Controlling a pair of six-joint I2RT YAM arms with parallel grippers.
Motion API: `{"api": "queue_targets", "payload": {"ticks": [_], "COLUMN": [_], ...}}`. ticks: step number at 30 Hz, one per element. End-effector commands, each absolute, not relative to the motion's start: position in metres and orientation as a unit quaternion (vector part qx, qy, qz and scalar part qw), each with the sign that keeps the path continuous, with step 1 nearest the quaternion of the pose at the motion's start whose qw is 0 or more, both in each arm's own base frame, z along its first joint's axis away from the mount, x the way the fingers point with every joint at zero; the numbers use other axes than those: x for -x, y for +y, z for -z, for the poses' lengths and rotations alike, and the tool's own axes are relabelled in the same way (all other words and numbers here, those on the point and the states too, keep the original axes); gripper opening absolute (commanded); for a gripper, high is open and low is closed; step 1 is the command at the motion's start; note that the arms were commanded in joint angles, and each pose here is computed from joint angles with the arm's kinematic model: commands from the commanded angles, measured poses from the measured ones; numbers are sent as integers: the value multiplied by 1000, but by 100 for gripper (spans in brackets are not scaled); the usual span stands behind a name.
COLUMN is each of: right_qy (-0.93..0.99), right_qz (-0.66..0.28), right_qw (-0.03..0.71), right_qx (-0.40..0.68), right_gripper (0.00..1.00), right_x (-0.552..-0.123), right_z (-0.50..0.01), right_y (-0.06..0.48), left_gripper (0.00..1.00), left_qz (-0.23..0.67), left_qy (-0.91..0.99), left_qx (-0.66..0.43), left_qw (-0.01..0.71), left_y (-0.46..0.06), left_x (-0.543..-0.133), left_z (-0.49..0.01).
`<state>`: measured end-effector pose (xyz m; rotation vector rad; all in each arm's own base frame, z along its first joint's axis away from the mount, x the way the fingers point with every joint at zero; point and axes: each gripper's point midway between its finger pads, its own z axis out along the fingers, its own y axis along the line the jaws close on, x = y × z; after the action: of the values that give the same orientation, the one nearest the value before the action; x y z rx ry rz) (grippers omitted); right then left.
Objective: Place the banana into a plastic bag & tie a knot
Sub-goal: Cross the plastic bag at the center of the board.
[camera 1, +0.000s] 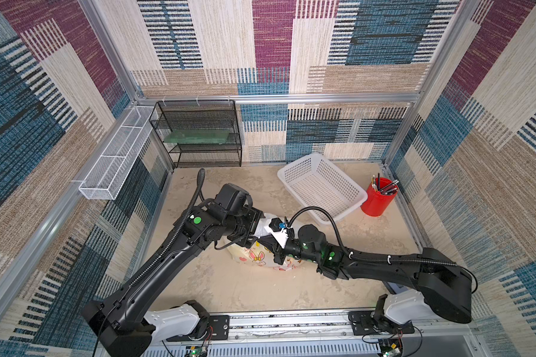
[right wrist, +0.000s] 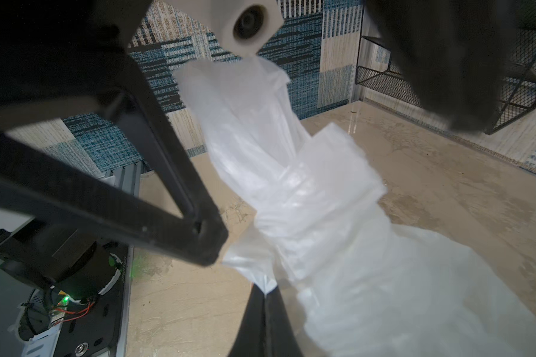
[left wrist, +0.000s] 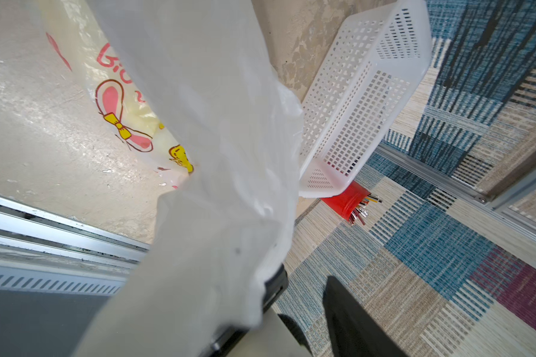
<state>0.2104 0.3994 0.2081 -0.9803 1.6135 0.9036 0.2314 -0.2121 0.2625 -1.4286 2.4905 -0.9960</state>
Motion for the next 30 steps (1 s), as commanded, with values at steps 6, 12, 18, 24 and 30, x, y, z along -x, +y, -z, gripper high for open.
{"api": "queue_targets", "payload": {"ticks": [6, 12, 18, 24, 30], "right_qy": [651, 651, 650, 652, 659], "right_qz": [-381, -380, -379, -377, -376], "right_qw": [515, 514, 514, 512, 510], "right_qx": [407, 410, 412, 414, 406], "right_gripper": [0, 0, 0, 0, 0], "right_x": [-208, -206, -207, -207, -208], "right_z": [-217, -217, -217, -216, -215], "right_y": [403, 402, 403, 402, 400], "left_gripper": [65, 54, 46, 26, 0], "left_qz": [299, 284, 273, 278, 304], "left_qy": [837, 849, 860, 860, 854], "left_qx": [452, 438, 423, 420, 408], "left_qw": [78, 82, 84, 86, 110], "left_y": [-213, -214, -215, -219, -221], "left_x": [-252, -257, -262, -266, -273], "left_z": [-247, -237, -229, -225, -235]}}
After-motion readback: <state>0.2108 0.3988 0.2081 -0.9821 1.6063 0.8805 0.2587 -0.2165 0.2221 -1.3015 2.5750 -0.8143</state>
